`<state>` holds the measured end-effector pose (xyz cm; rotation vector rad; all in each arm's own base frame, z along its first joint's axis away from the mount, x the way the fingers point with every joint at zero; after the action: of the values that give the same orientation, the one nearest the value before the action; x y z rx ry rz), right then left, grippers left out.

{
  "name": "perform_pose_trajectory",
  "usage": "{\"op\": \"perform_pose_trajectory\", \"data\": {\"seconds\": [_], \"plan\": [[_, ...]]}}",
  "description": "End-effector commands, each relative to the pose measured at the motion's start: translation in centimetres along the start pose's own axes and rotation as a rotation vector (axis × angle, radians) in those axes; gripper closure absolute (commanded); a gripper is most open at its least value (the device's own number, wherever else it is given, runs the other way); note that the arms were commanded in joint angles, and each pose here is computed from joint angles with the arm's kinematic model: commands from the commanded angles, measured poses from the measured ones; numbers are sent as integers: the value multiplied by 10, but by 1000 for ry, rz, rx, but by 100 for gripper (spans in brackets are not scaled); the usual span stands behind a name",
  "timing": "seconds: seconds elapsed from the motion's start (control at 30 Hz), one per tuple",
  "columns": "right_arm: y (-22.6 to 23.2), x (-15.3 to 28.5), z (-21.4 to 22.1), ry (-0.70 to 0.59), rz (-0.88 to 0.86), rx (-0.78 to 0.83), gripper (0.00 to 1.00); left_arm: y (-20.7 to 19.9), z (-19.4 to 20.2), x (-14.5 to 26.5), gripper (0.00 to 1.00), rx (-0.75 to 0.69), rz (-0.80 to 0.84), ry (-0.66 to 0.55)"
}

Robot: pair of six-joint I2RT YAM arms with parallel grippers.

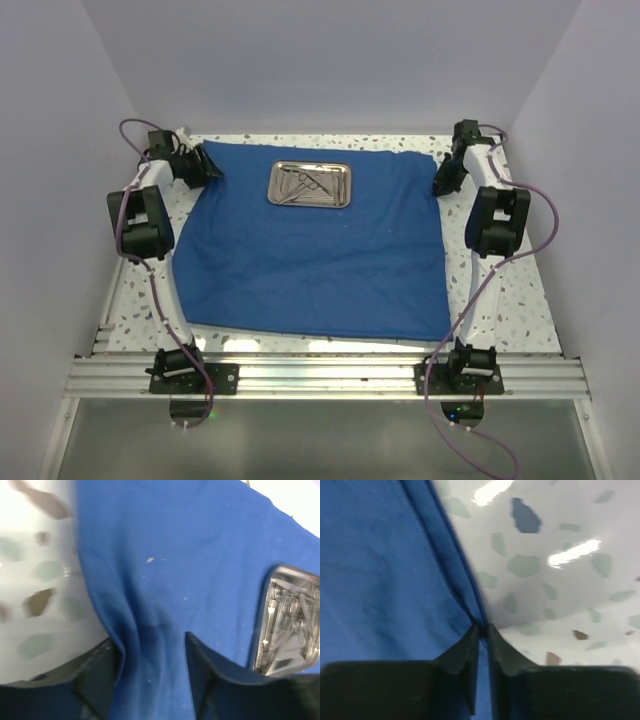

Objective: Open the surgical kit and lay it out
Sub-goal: Smooth out the surgical kit.

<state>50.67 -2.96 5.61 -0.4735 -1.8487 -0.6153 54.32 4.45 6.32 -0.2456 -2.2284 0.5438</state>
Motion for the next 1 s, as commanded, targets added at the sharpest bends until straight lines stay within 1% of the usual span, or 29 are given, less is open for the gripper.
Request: {"op": "perform_pose_trajectory", "data": {"seconds": [0.0, 0.03, 0.07, 0.13, 0.17, 0.2, 0.23, 0.27, 0.3, 0.33, 0.37, 0.47, 0.5, 0.53, 0.6, 0.7, 0.73, 0.77, 0.8, 0.83, 0.87, 0.9, 0.93, 0.97], "plan": [[31, -55, 28, 74, -81, 22, 91, -11, 51, -37, 46, 57, 109, 155], [32, -58, 28, 78, -86, 19, 95, -9, 53, -40, 50, 64, 114, 161], [33, -61, 29, 84, -91, 17, 100, -11, 48, -41, 60, 65, 121, 151], [36, -65, 25, 78, -104, 12, 100, -9, 49, -47, 80, 71, 119, 156], [39, -67, 23, 76, -108, 10, 100, -7, 42, -47, 100, 75, 102, 143], [46, -62, 15, 55, -128, 4, 100, -5, 40, -49, 100, 76, 90, 136], [45, -70, 15, 62, -125, -2, 100, -2, 40, -53, 100, 81, 78, 134], [47, -71, 14, 69, -121, -3, 100, -2, 31, -53, 100, 80, 68, 116], [59, -62, -3, 24, -156, -13, 100, 1, 31, -58, 100, 84, 60, 117], [59, -73, -3, 28, -149, -22, 100, 3, 28, -59, 100, 86, 49, 111], [67, -64, -17, -11, -175, -43, 100, 6, 16, -60, 100, 80, 18, 88], [71, -68, -33, -54, -216, -102, 100, 8, -11, -57, 100, 72, -14, 23], [66, -71, -38, -57, -218, -144, 100, 11, -15, -58, 100, 78, -20, 13], [65, -71, -41, -67, -218, -158, 100, 10, -28, -55, 100, 80, -14, -20], [58, -73, -45, -79, -201, -174, 100, 18, -37, -49, 100, 101, -27, -46], [44, -68, -46, -90, -149, -175, 100, 29, -43, -36, 100, 125, -59, -63], [41, -65, -46, -103, -132, -174, 100, 32, -38, -33, 100, 127, -71, -49], [35, -67, -42, -100, -124, -172, 100, 36, -37, -28, 87, 131, -81, -47], [37, -51, -48, -125, -139, -158, 93, 30, -44, -16, 70, 119, -87, -65], [36, -44, -50, -133, -141, -152, 68, 31, -34, -13, 6, 123, -101, -41], [36, -37, -53, -143, -147, -143, 31, 29, -34, -7, 0, 119, -113, -42], [38, -20, -58, -162, -162, -130, 22, 18, -47, 13, 0, 99, -120, -75], [38, -12, -60, -174, -170, -121, 14, 20, -35, 18, 0, 106, -136, -51], [38, -3, -60, -175, -177, -113, 8, 15, -37, 26, 0, 96, -145, -68]]}}
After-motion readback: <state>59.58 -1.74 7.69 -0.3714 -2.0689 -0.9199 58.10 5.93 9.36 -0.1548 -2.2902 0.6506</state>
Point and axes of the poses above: each gripper's point midway between its finger pads, its own x axis back along the fingers, its own y axis along the line the jaws close on, z = x × y, the point moved 4 cm from there along x, back along the fingers, and after that the axes turned 8 degrees about -x, right-handed, at the moved point
